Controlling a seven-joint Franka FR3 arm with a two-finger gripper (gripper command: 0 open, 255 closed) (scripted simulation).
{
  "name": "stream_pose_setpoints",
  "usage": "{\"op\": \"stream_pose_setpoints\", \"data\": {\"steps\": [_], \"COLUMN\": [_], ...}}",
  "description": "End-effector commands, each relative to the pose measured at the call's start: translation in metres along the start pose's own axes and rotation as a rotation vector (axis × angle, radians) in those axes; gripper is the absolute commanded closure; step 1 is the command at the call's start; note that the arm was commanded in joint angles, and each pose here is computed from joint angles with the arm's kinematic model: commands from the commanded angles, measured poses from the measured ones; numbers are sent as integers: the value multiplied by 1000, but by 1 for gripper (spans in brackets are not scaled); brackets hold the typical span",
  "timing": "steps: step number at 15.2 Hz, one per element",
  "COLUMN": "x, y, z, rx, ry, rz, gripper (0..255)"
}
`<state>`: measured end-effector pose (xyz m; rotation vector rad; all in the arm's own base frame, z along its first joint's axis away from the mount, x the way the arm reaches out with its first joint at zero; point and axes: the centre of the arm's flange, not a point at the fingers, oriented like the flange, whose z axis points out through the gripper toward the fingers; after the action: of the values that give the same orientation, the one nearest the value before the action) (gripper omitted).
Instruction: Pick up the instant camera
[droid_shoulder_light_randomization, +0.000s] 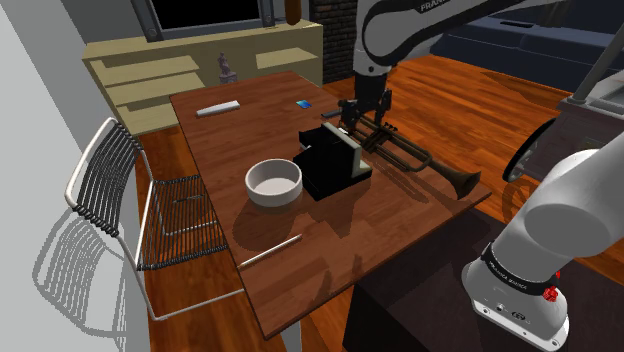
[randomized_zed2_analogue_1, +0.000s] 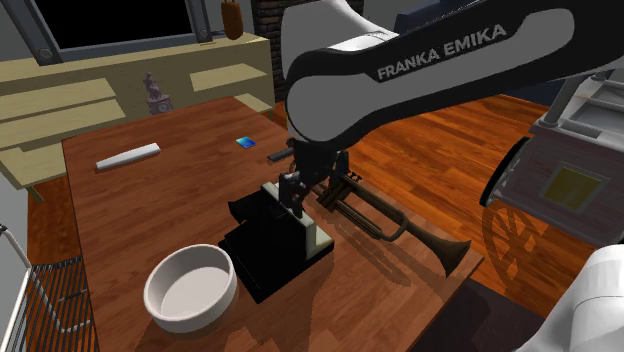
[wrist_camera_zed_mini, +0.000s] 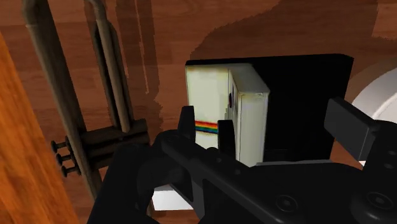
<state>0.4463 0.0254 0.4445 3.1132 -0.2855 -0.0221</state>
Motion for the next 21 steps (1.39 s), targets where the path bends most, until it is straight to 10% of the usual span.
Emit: {"op": "stream_pose_setpoints", "data": {"steps": [1,13,14,21], "x": [20,40,40,40], "y": [-3,-5,-6,-6], "z": [19,80,80,80], "rx": [2,3,3,3], "ry": [9,16,16,16], "rz": [25,52,52,52], "gripper": [0,0,255,255]}}
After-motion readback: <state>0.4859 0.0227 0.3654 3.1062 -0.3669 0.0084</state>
